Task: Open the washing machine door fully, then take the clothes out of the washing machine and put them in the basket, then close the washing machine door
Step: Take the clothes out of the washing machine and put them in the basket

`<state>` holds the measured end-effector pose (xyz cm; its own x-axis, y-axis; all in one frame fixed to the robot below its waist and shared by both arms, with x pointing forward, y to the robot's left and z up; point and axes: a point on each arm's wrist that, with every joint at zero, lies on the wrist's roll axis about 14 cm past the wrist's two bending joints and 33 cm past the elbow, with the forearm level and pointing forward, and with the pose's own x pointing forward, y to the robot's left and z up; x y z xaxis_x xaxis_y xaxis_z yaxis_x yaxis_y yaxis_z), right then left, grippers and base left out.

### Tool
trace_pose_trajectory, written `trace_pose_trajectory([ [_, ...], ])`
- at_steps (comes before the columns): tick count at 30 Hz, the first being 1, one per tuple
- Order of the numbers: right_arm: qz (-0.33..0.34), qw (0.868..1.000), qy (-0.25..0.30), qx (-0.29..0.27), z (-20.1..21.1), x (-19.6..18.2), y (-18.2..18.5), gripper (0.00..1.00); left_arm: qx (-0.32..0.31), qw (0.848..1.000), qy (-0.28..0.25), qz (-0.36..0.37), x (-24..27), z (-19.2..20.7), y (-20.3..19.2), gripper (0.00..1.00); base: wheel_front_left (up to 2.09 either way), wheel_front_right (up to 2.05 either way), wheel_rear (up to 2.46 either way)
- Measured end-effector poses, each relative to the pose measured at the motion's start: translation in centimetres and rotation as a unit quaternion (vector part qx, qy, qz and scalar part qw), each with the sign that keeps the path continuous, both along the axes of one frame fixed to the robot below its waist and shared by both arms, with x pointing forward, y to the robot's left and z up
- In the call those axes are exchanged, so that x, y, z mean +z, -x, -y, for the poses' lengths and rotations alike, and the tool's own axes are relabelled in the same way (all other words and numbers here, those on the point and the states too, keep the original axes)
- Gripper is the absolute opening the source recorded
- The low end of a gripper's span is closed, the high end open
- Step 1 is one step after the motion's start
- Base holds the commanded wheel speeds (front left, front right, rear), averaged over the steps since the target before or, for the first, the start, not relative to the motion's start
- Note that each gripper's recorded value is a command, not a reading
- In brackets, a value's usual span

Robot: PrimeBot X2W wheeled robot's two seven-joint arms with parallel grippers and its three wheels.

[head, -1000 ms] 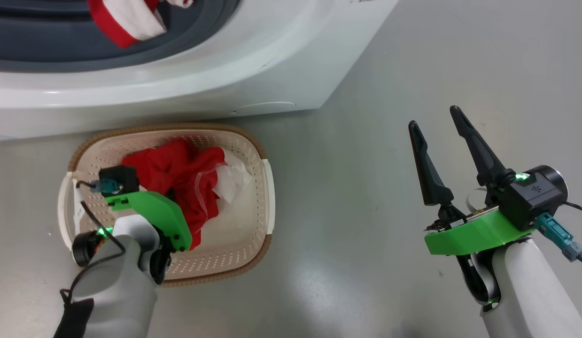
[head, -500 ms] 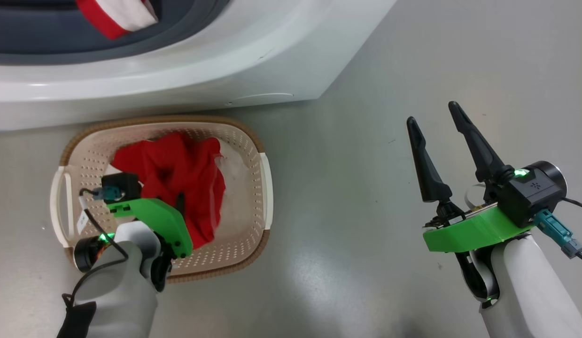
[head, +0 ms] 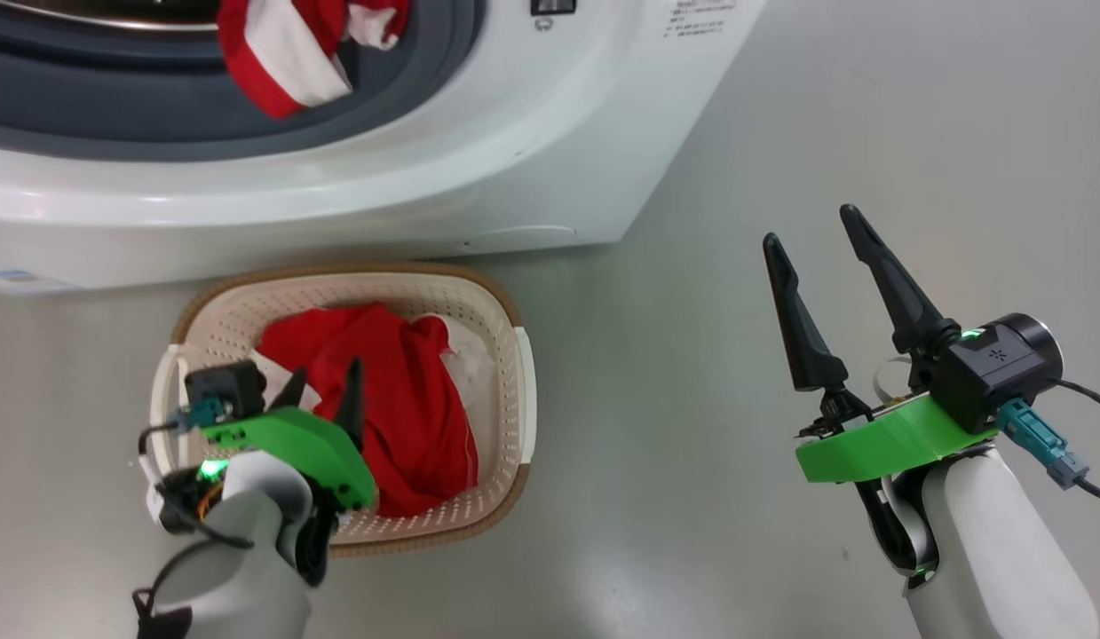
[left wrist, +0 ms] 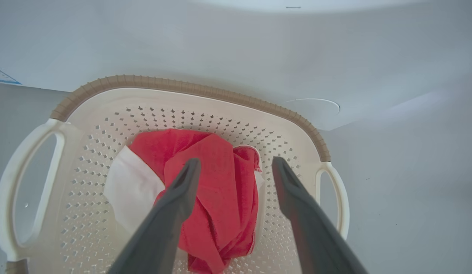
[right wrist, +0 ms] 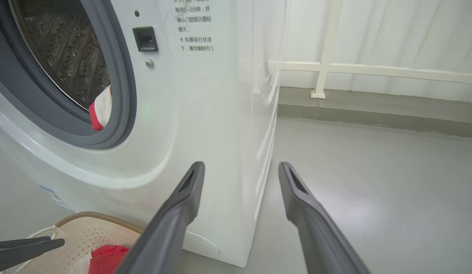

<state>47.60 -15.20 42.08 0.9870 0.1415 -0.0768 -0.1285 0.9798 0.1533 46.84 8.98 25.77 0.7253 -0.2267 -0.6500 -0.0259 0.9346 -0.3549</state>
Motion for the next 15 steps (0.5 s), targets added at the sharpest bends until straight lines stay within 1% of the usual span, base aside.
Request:
trace_pose_trajectory([
  [6, 0.021, 1.0, -0.004, 0.005, -0.5, 2.1, 0.3, 1.0, 0.016, 0.999, 0.02, 0.034, 2.4, -0.2, 0.8, 1.0, 0.0, 0.0, 0.0],
  [10, 0.029, 1.0, -0.006, 0.009, -0.8, 3.2, 1.3, 1.0, 0.04, 0.994, 0.033, 0.097, 6.2, -0.8, 0.2, 1.0, 0.0, 0.0, 0.0],
  [15, 0.045, 0.999, -0.007, 0.01, -0.9, 4.9, 2.1, 1.0, 0.042, 0.988, 0.017, 0.146, 8.9, -1.8, 1.5, 1.0, 0.0, 0.0, 0.0],
])
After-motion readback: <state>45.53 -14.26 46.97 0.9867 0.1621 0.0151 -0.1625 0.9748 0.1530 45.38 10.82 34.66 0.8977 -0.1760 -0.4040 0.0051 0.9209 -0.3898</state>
